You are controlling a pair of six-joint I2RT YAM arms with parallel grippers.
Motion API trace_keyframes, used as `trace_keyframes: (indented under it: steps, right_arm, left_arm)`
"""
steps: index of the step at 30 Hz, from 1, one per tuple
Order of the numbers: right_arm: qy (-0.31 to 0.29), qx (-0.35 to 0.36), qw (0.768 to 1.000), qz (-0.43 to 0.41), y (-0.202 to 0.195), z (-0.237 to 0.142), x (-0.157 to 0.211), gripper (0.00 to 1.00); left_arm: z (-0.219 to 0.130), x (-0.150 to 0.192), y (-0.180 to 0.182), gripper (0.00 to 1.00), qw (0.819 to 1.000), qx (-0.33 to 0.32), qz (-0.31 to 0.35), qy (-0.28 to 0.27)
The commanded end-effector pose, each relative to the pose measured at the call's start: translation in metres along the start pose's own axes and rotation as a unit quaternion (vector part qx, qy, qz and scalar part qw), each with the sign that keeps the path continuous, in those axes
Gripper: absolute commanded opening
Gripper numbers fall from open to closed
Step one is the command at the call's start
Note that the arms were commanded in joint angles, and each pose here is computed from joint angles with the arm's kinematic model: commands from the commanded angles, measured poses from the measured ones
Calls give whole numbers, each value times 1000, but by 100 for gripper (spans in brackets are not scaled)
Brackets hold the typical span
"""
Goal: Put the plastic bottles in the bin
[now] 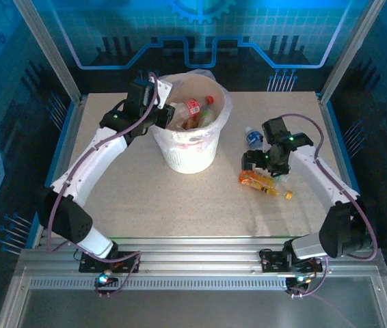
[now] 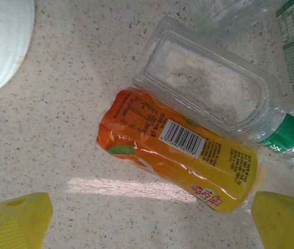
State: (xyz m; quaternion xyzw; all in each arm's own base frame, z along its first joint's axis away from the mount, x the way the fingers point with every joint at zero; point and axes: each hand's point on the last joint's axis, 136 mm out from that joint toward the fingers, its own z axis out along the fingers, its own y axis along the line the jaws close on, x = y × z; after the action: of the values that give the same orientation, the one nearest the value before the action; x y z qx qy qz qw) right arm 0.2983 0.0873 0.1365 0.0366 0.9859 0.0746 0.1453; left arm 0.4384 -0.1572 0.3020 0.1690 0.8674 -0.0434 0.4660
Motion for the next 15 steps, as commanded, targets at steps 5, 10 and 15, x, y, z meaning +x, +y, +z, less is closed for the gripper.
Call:
trace_keyframes:
  steps: [5,10,15]
  right_arm:
    - [8,-2,1000,-14,-4,18,-6,100]
    - [24,-9,1000,-9,-6,32,-7,100]
    - [37,-19,999,-4,-7,41,-3,100]
  left_arm:
    - [-7,-1,11,50,1000,-20,-5,14]
    - [-39,-24,10,60,999,-11,-21,-31]
    - [-77,-37,8,74,996,5,-46,-73]
